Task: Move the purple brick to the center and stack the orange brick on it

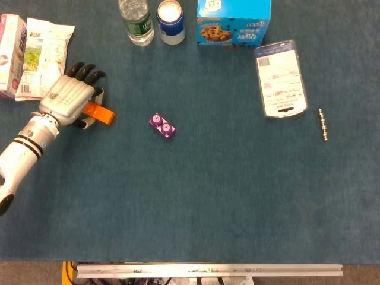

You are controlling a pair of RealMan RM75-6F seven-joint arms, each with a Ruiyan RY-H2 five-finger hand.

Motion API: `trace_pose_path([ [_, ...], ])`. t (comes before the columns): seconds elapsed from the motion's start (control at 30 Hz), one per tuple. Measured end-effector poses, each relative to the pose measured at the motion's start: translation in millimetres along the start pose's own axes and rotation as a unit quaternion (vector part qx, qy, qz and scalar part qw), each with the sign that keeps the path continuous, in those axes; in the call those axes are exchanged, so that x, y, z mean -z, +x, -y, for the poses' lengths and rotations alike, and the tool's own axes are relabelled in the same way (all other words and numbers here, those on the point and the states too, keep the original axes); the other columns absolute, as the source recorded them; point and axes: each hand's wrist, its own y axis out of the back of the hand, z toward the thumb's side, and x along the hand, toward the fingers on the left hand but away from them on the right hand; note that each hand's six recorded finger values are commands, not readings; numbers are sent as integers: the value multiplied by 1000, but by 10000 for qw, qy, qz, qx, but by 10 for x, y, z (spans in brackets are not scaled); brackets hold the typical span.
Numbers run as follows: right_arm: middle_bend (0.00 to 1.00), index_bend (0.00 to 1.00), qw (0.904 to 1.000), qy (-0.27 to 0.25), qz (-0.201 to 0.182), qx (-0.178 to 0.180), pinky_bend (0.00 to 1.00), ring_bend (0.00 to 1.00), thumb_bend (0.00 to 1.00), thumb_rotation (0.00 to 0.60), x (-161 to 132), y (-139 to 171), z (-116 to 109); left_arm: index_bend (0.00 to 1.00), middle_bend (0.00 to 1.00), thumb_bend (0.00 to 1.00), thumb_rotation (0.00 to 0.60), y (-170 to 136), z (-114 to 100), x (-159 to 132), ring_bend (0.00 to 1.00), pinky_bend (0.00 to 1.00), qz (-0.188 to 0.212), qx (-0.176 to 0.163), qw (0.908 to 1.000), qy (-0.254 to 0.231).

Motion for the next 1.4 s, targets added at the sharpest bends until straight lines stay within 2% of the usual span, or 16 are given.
trace_pose_path([
  [0.17, 356, 307, 10000, 1, -1, 0, 412, 342, 176, 600, -5, -7, 9, 541, 139, 269, 600, -44, -118, -119, 30, 44, 271, -105, 9995, -87],
  [0.4, 356, 307, 10000, 1, -4, -15, 412, 343, 176, 600, -6, -4, 24, 542, 136, 270, 600, -99, -358, -417, 30, 44, 875, -282, 9957, -104],
  [0.57, 356, 307, 10000, -3, 8, -10, 412, 343, 176, 600, -1, 1, 28, 545, 135, 269, 600, -90, -461, -631, 30, 44, 1177, -270, 9926, -104],
  [0.7, 356, 307, 10000, -8, 15, -21, 413, 343, 176, 600, 7, 7, 33, 545, 134, 269, 600, -55, -500, -774, 30, 44, 1329, -226, 9908, 86],
  [0.93, 356, 307, 10000, -7, 62, -6, 412, 343, 177, 600, 42, 25, 19, 546, 133, 270, 600, 70, -531, -946, 30, 44, 1401, -131, 9895, 331],
  [1.4, 356, 307, 9999, -1, 133, -7, 412, 343, 177, 600, 101, 61, 9, 546, 134, 270, 600, 260, -534, -1092, 30, 44, 1283, -58, 9910, 385],
])
